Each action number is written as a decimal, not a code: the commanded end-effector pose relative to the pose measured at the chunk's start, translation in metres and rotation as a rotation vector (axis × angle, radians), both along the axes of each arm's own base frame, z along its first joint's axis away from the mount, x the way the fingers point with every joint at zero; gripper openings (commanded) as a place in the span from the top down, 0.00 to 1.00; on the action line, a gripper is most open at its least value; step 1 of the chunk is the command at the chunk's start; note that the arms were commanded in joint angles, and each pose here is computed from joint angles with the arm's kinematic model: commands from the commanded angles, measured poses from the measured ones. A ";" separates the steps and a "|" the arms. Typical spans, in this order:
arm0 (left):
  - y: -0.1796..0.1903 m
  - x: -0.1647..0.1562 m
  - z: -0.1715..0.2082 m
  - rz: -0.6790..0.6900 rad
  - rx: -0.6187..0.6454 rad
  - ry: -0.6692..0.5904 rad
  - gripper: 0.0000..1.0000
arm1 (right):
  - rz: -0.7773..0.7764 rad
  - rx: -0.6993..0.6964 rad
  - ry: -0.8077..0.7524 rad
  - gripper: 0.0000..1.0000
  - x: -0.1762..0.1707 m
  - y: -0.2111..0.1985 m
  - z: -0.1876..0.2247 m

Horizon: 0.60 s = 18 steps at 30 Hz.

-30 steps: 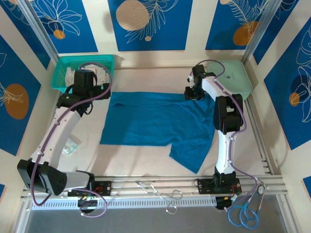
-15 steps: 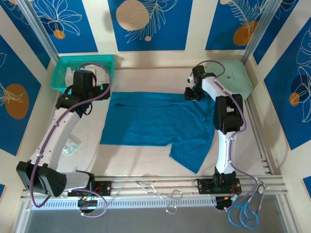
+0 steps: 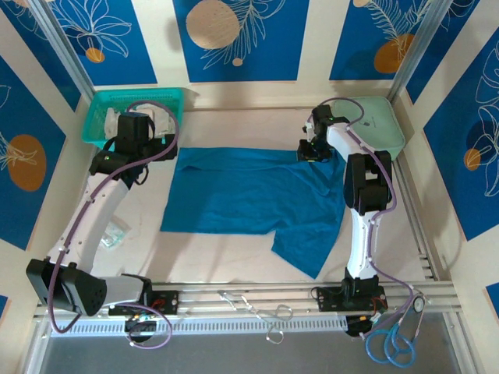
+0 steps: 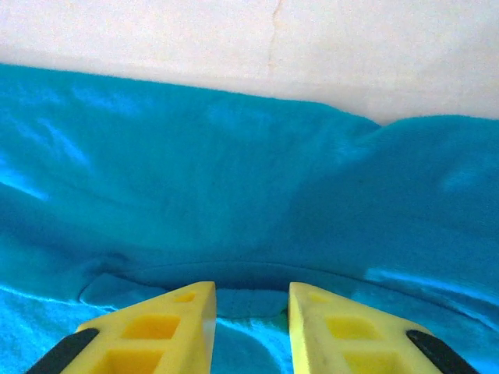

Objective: Fold and stack the t-shirts

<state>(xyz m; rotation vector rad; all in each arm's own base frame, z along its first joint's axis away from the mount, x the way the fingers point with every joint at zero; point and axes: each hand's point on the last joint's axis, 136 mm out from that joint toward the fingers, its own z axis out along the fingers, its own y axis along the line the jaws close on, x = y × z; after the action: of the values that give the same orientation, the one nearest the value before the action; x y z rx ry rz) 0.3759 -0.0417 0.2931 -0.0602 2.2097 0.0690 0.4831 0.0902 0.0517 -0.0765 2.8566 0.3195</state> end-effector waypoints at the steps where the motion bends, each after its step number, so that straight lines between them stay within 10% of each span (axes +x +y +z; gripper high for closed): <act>1: 0.000 -0.004 0.000 0.001 -0.022 0.005 0.01 | 0.000 0.065 0.051 0.71 -0.013 0.006 0.000; 18: -0.001 -0.006 0.003 -0.005 -0.026 -0.004 0.01 | -0.027 0.122 0.074 0.97 -0.029 0.010 0.009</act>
<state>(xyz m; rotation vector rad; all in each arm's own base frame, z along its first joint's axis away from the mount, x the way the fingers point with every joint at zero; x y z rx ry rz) 0.3759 -0.0436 0.2928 -0.0578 2.2116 0.0546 0.4599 0.0942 0.0362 -0.0185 2.9315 0.4378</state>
